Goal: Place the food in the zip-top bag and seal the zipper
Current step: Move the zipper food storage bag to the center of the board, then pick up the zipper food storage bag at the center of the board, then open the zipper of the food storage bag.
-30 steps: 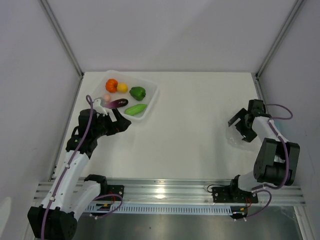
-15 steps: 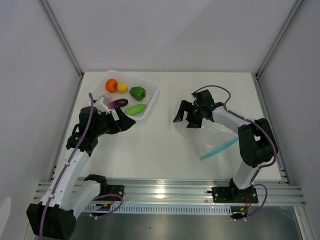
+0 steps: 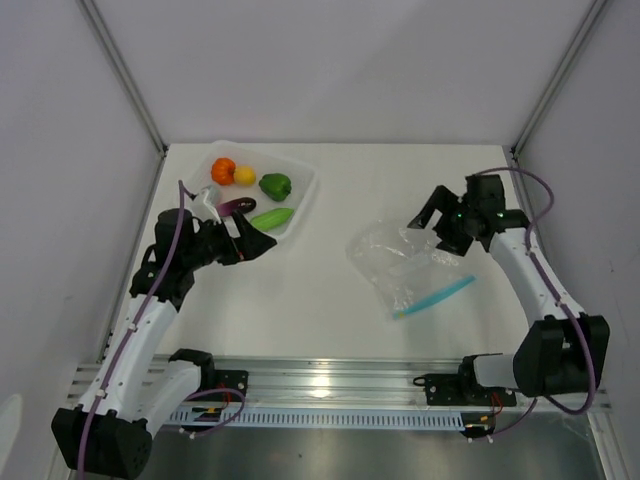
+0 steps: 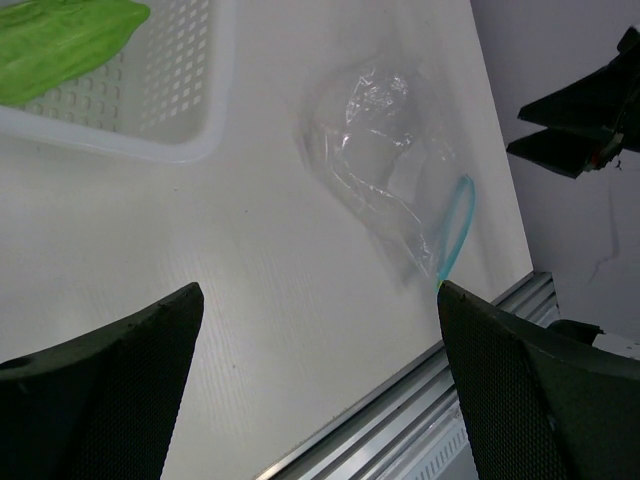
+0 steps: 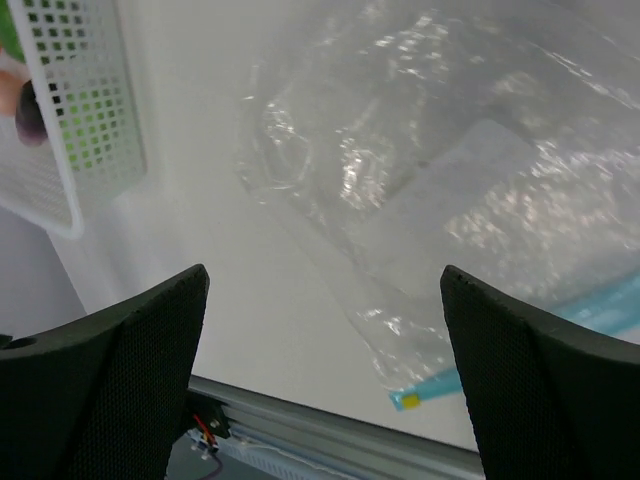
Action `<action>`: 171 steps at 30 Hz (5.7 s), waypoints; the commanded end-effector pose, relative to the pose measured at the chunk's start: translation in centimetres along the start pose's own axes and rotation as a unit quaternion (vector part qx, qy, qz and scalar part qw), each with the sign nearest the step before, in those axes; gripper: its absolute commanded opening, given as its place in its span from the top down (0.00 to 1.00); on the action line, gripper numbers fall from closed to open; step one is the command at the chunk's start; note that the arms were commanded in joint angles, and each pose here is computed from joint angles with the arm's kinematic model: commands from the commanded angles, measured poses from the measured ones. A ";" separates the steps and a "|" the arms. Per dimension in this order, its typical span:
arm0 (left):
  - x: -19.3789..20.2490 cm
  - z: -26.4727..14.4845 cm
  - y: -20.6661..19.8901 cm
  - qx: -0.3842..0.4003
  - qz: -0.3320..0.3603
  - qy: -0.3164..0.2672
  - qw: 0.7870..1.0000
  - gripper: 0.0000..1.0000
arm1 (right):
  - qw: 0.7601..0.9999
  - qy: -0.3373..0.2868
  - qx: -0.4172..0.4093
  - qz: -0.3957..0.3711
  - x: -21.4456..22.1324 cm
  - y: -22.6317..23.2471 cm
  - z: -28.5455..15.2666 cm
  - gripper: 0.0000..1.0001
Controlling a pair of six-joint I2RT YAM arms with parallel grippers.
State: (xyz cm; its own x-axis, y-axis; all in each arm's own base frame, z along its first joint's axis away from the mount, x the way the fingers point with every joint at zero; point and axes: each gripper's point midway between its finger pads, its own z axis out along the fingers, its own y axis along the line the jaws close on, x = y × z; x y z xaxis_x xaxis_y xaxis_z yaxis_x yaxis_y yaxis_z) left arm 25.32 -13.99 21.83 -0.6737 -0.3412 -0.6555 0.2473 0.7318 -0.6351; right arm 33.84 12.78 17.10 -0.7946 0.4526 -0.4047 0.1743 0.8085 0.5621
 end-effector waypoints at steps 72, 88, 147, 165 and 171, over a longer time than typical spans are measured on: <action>-1.6 5.8 -13.2 0.092 0.313 0.036 0.944 0.09 | 0.987 0.070 -0.062 0.133 4.0 9.0 0.2 1.00; 1.9 9.7 -14.9 0.056 0.328 0.082 0.940 0.12 | 0.983 0.074 -0.076 0.150 3.3 13.1 -0.8 1.00; 1.9 14.0 -16.2 0.066 0.263 0.170 0.947 0.99 | 0.994 0.093 -0.023 0.049 2.0 7.8 -4.2 0.54; 1.6 11.7 -20.2 0.196 0.173 0.173 0.950 0.99 | 0.996 0.077 0.025 0.026 2.4 5.1 -3.4 0.97; 1.6 12.5 -18.5 0.184 0.131 0.181 0.957 1.00 | 0.998 0.048 0.041 -0.004 1.3 4.9 -5.0 1.00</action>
State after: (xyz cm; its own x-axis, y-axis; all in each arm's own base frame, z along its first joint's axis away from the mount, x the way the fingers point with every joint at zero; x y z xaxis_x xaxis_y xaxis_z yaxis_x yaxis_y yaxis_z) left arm 28.65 -35.46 25.50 -0.7244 0.1611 -0.6703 0.6337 0.5385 -0.5554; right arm 30.71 16.54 20.46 -0.8720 0.4311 -0.2320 0.2632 0.8124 0.5203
